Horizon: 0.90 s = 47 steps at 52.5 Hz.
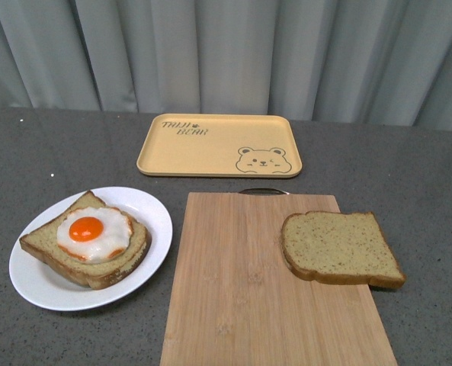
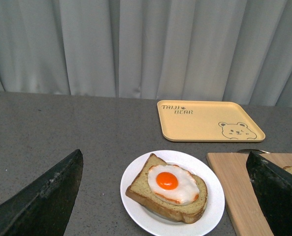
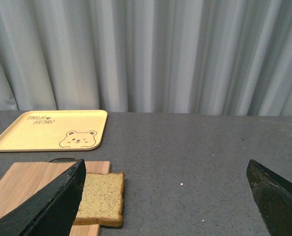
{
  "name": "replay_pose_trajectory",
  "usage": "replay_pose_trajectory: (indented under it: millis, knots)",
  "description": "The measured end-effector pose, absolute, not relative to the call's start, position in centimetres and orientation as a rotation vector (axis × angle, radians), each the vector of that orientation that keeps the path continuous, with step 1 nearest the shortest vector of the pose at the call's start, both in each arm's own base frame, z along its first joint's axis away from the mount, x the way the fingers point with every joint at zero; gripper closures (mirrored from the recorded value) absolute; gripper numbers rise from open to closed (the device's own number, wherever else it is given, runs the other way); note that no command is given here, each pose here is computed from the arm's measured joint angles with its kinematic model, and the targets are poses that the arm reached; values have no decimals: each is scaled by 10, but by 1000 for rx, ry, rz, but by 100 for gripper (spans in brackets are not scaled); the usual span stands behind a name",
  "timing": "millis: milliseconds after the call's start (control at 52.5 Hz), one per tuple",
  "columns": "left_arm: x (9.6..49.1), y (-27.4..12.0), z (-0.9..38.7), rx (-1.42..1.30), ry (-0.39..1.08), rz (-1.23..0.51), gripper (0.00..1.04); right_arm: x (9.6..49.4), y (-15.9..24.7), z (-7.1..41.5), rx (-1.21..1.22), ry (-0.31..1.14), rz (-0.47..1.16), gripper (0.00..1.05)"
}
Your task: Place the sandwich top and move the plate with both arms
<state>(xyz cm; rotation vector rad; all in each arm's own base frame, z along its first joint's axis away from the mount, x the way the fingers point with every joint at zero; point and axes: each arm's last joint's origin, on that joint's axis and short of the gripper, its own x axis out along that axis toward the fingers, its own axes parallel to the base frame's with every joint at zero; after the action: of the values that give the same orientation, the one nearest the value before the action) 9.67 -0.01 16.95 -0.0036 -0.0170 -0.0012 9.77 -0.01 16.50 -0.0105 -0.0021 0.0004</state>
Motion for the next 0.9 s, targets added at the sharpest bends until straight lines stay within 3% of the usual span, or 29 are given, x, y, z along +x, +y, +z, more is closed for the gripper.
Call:
replay_pose_trajectory:
  millis: [896]
  knots:
    - [97,0,170,-4,-17,-1,7,98,0,165,-10,-2,0,9]
